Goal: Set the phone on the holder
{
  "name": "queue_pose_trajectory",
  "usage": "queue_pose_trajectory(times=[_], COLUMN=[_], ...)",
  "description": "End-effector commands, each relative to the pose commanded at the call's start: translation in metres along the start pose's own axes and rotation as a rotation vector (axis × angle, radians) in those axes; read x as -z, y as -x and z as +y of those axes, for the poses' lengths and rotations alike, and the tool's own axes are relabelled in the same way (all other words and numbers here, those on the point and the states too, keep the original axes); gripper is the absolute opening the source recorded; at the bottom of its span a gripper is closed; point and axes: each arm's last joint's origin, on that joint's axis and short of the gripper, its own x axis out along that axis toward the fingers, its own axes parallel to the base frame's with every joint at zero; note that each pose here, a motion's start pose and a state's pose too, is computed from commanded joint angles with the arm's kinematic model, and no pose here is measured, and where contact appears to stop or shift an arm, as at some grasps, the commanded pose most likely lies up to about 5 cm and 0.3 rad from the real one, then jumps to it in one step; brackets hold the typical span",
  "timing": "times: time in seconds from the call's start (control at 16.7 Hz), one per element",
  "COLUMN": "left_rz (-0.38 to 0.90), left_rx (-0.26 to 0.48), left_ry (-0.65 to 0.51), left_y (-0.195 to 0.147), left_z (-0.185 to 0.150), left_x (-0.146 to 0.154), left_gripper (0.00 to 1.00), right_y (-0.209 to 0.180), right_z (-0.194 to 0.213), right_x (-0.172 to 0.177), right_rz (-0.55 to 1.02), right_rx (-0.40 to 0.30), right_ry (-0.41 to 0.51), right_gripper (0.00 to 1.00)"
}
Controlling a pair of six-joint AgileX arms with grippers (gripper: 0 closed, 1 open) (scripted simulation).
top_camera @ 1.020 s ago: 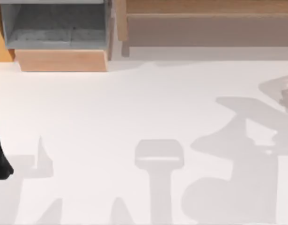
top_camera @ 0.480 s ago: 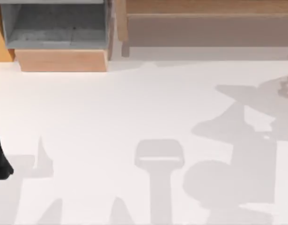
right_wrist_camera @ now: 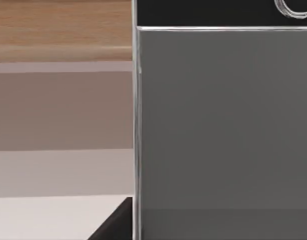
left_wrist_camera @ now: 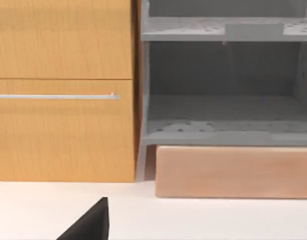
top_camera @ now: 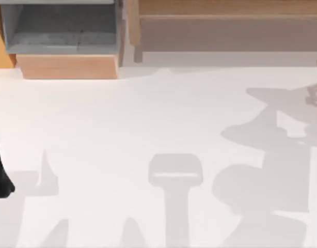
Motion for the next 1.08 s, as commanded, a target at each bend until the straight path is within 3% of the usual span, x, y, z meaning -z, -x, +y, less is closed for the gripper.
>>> queue_pose_trajectory(times=[0.78,1.08], left_rz=[0.000,0.000], left_rx=[0.000,0.000], left_ry=[0.000,0.000], left_y=[0.0000,0.0000], left_z=[0.0000,0.0000], left_x=[0.0000,0.0000], left_gripper=[1.00,1.00], right_y=[0.0000,0.0000], right_z=[0.0000,0.0000], right_x=[0.0000,0.0000], right_rz=[0.000,0.000], right_rx=[0.000,0.000], right_ry=[0.000,0.000], right_gripper=[0.98,1.00])
